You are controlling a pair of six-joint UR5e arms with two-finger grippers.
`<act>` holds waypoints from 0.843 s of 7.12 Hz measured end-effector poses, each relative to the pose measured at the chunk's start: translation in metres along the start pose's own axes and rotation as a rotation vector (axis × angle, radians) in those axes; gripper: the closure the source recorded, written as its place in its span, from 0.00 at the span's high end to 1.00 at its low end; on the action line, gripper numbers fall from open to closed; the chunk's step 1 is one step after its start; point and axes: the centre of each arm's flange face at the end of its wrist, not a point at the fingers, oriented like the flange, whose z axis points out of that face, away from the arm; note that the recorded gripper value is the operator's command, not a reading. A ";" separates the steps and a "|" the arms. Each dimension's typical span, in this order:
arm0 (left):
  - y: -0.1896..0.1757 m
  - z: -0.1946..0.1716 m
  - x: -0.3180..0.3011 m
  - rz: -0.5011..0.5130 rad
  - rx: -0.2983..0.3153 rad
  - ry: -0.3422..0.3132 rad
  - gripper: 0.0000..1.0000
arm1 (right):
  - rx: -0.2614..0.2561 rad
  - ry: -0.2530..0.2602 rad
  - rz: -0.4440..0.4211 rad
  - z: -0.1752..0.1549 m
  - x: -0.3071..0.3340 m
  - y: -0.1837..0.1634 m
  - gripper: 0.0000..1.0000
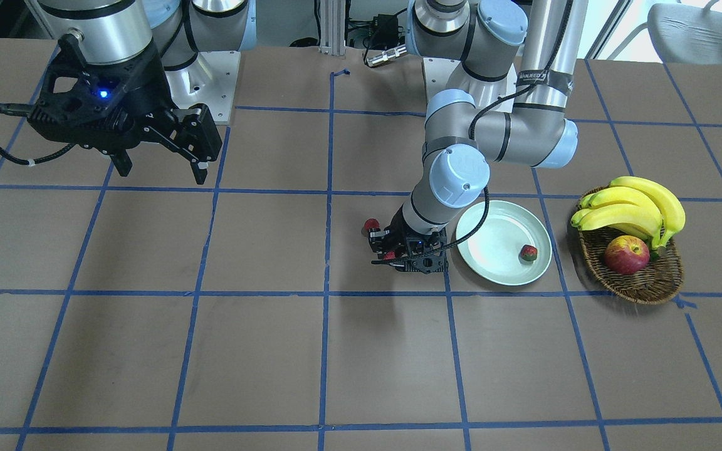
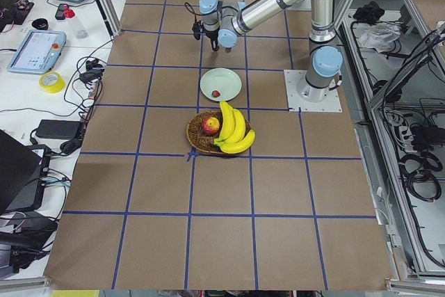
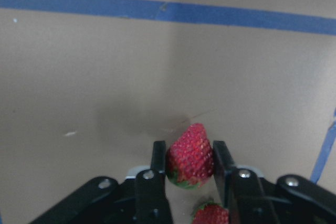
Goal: Collect all strawberries into plate
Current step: 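Carry the strawberry into the plate and release it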
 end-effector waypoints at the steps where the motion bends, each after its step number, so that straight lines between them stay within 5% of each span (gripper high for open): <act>1: -0.016 -0.025 -0.013 -0.035 -0.012 -0.031 0.00 | 0.000 0.000 0.000 0.000 0.000 0.000 1.00; 3: -0.045 -0.070 -0.068 -0.063 -0.086 -0.075 0.00 | 0.000 0.001 0.000 0.000 0.000 0.000 1.00; 5: -0.050 -0.068 -0.144 -0.012 -0.169 -0.084 0.07 | 0.000 0.002 0.000 0.000 0.000 0.000 1.00; 6: -0.048 -0.059 -0.178 0.000 -0.209 -0.129 0.80 | 0.000 0.002 0.000 0.000 0.000 0.000 1.00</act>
